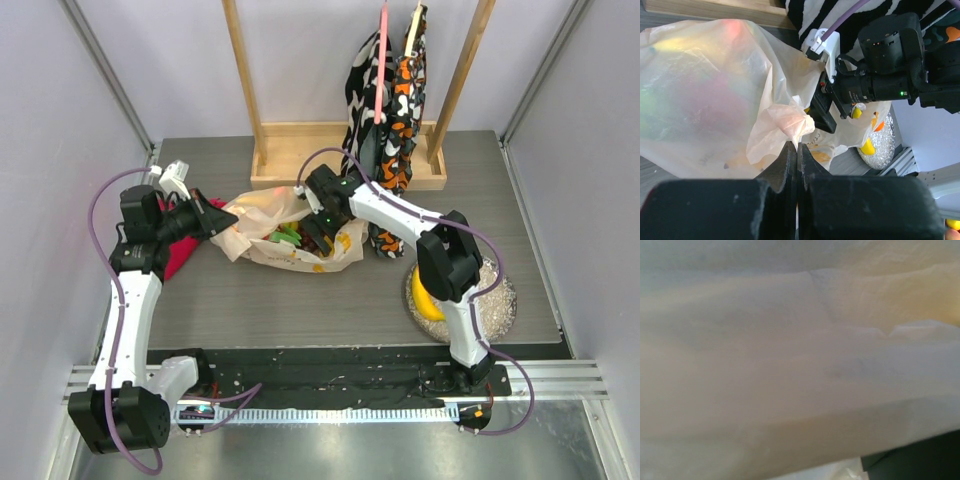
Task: Take the fake fruits out of the plastic bag
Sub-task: Take out the fake fruit from the plastic bag.
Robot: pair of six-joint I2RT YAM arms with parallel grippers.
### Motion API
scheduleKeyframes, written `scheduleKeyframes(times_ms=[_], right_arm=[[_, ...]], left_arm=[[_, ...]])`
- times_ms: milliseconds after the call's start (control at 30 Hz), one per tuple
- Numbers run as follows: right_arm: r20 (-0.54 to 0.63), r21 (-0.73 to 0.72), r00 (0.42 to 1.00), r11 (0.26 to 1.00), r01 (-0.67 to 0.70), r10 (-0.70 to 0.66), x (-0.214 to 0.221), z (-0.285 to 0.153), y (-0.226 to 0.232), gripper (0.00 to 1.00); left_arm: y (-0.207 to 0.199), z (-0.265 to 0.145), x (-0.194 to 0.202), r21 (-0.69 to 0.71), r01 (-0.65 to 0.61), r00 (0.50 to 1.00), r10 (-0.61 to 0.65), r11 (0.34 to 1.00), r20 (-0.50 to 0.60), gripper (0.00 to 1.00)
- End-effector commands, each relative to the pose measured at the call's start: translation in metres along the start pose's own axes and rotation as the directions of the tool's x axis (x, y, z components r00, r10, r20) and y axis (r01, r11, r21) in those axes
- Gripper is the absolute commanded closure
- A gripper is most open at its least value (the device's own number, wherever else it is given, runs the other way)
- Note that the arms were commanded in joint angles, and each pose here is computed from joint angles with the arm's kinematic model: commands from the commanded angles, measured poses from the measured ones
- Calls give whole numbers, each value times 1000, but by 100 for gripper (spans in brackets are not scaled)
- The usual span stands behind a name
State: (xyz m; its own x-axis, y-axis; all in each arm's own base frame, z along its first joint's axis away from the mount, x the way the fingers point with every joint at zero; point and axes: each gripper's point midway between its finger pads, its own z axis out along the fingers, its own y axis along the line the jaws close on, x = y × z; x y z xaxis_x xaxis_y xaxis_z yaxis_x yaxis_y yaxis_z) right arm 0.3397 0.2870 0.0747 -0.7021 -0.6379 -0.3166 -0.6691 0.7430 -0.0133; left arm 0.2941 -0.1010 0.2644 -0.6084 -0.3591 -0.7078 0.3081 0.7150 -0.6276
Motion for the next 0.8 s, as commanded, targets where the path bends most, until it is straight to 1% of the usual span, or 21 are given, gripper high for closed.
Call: scheduleKeyframes(times_ms=[0,33,100,133,200,233,267,333,500,633,767], right_arm=[[-9,-34,1000,999,-9,8,8,-9,8,25],[-7,-42,1000,999,0,-1,7,-8,9,37],[8,-57,1000,998,12,-11,1,-9,11,47],[23,-85,999,996,33,-31,-4,-12,16,56],[82,-118,995,991,66,-56,-22,-28,21,69],[114,-134,990,986,95,-80,-30,-38,23,79],[161,-136,983,984,116,-94,-42,-53,24,83],[223,-147,967,977,154,-119,-53,-76,26,90],[335,-190,931,958,214,-142,-60,-116,38,95],[387,-195,909,950,244,-154,-62,-137,42,95],[478,-195,863,938,286,-164,-73,-170,43,95]], left_arm=[[-7,-3,-12,22,-50,998,49,998,39,100],[-8,-3,-12,24,-53,998,52,998,40,100],[-7,-3,-11,20,-49,998,48,999,38,100],[-6,-4,-11,20,-50,998,49,999,40,100],[-6,-4,-10,18,-49,998,48,999,40,100],[-5,-3,-10,17,-48,998,47,999,39,100],[-6,-3,-10,19,-49,998,48,999,40,100],[-5,-1,-10,21,-43,998,42,999,38,100],[-5,1,-13,30,-36,998,35,999,49,100],[-5,2,-15,34,-31,998,29,999,51,100],[-6,3,-18,35,-30,998,28,999,54,100]])
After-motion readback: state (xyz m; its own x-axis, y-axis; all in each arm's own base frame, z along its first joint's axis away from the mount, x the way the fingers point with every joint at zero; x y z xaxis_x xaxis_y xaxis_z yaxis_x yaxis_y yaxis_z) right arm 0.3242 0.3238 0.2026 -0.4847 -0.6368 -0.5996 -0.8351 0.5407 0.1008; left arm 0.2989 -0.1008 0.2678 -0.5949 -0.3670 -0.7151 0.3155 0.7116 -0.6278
